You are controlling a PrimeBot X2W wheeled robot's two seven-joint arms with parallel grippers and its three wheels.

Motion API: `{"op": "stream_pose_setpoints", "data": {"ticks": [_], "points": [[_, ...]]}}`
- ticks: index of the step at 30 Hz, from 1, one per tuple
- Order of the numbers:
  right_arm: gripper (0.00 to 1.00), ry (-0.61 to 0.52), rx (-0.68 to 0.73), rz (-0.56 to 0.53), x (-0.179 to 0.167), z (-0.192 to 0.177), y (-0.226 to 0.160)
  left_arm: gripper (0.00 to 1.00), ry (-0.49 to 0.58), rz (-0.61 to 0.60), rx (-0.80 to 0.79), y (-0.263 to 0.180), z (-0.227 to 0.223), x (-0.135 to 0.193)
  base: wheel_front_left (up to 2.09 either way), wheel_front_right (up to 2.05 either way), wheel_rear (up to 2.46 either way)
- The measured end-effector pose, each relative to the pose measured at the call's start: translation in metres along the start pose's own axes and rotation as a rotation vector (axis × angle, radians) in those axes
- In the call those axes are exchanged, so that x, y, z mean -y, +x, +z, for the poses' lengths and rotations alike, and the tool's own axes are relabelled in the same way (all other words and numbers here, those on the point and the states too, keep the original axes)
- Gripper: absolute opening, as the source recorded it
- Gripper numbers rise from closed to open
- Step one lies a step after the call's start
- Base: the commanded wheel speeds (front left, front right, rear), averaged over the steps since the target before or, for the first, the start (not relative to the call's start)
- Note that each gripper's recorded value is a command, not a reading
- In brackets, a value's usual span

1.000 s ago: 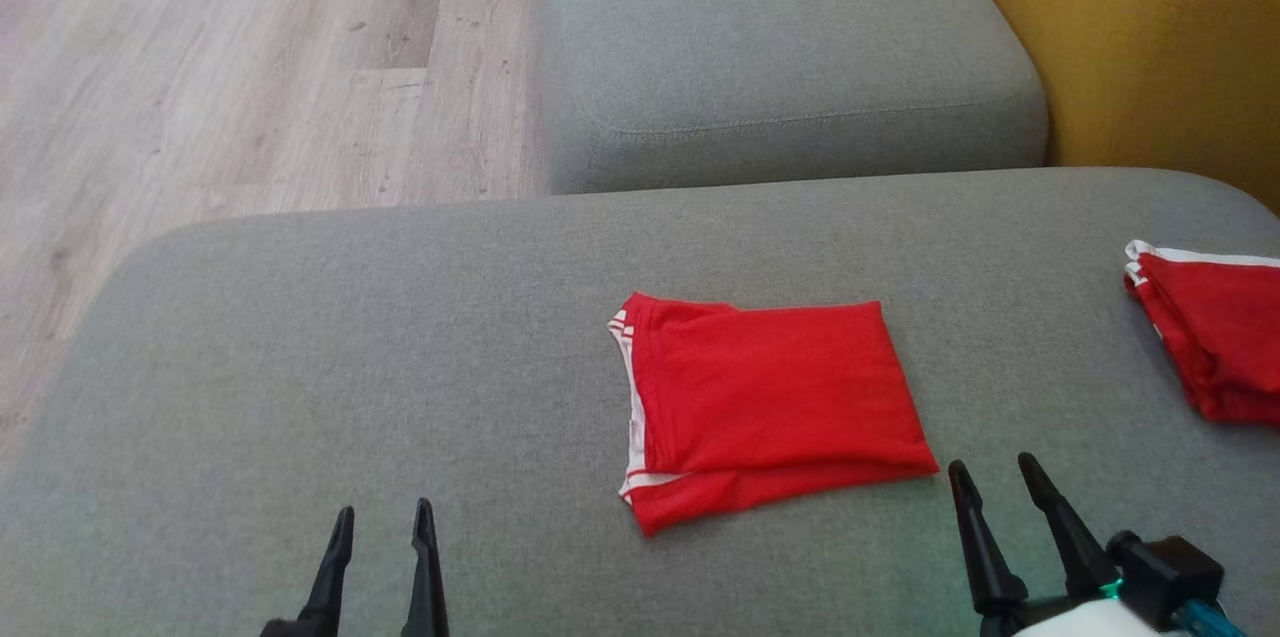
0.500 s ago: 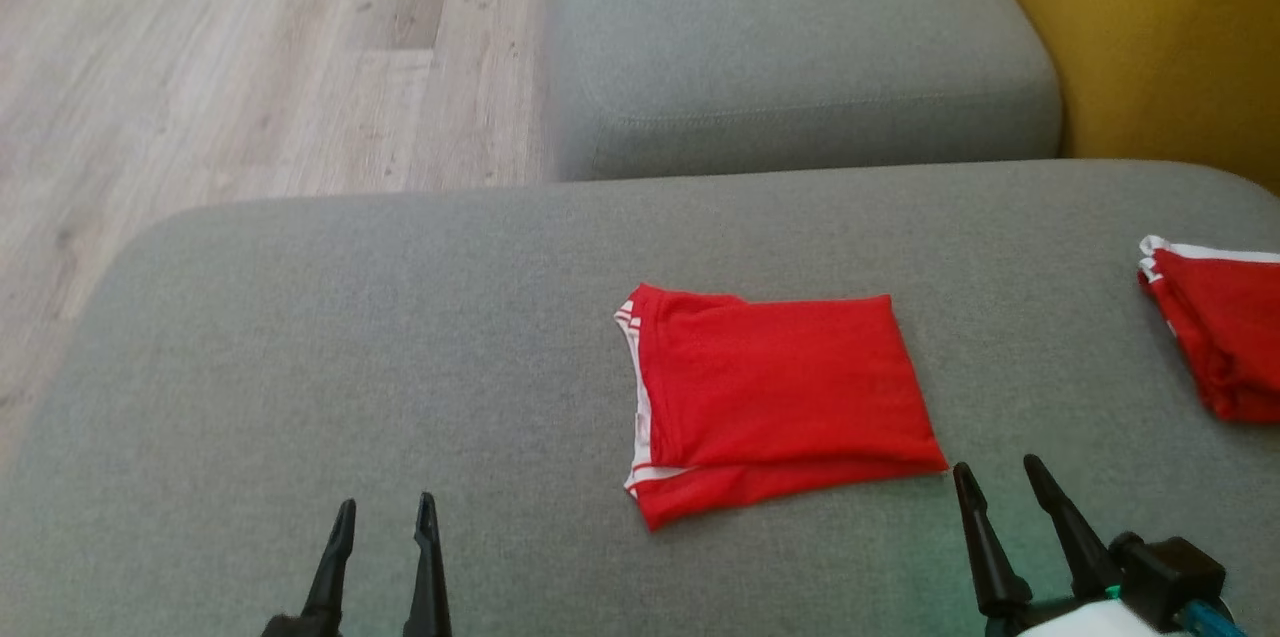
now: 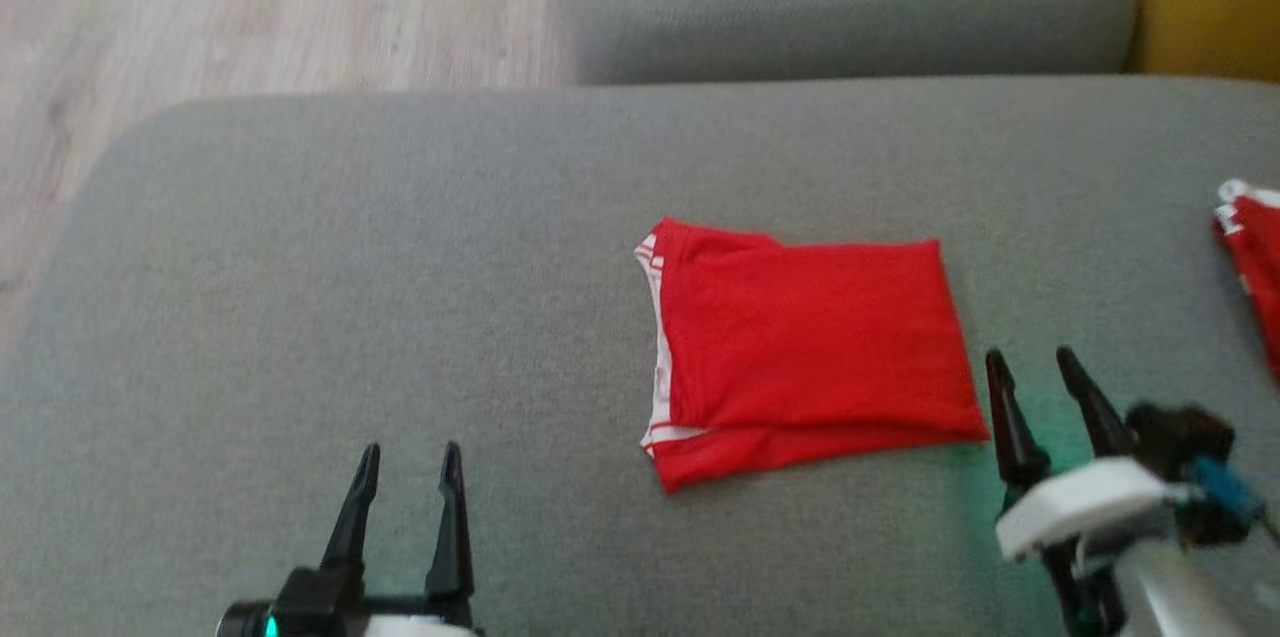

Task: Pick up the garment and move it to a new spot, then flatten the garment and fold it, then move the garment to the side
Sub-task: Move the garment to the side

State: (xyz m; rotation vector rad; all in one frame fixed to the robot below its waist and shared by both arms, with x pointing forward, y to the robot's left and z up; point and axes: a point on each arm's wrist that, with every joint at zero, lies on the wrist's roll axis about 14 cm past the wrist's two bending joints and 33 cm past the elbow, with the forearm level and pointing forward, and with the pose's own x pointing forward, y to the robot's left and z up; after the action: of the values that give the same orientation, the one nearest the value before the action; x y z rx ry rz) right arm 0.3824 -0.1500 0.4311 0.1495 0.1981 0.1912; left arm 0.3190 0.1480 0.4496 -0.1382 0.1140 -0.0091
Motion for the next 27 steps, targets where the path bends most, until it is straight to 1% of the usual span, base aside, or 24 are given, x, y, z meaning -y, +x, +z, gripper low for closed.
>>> {"op": "stream_pose_setpoints", "data": {"ticks": [3,8,11,12,13,14,15,18,22,24,27], "points": [[1.00,0.000,-0.078,-0.013,0.008,-0.009,0.023,1.00,0.002,-0.002,-0.005,0.009,0.000,0.001,0.00,0.00,0.00],[1.00,-0.001,-0.161,-0.021,0.015,-0.018,0.056,1.00,0.006,0.010,-0.026,0.015,-0.005,-0.003,0.00,0.00,0.00],[1.00,0.016,-0.273,-0.024,0.014,-0.043,0.063,1.00,0.009,0.023,-0.042,0.016,-0.010,-0.007,0.00,0.00,0.00],[0.87,0.022,-0.320,-0.019,0.011,-0.055,0.061,1.00,0.012,0.028,-0.045,0.015,-0.010,-0.009,0.00,0.00,0.00],[0.42,0.040,-0.338,-0.014,0.006,-0.060,0.061,1.00,0.016,0.034,-0.048,0.015,-0.011,-0.011,0.00,0.00,0.00],[0.13,0.053,-0.344,-0.008,0.003,-0.062,0.063,1.00,0.016,0.039,-0.051,0.014,-0.012,-0.012,0.00,0.00,0.00],[0.00,0.059,-0.344,0.000,-0.001,-0.062,0.065,1.00,0.016,0.043,-0.053,0.014,-0.013,-0.013,0.00,0.00,0.00],[0.00,0.066,-0.316,0.016,-0.006,-0.058,0.067,1.00,0.017,0.043,-0.054,0.015,-0.013,-0.013,0.00,0.00,0.00],[0.00,0.038,-0.278,0.008,0.005,-0.052,0.062,1.00,0.014,0.020,-0.055,0.020,-0.014,-0.005,0.00,0.00,0.00],[0.00,0.022,-0.261,-0.003,0.016,-0.046,0.059,1.00,0.008,0.000,-0.054,0.024,-0.013,0.001,0.00,0.00,0.00],[0.00,-0.027,-0.204,-0.046,0.048,-0.023,0.059,1.00,-0.002,-0.032,-0.063,0.032,-0.016,0.012,0.00,0.00,0.00]]}}
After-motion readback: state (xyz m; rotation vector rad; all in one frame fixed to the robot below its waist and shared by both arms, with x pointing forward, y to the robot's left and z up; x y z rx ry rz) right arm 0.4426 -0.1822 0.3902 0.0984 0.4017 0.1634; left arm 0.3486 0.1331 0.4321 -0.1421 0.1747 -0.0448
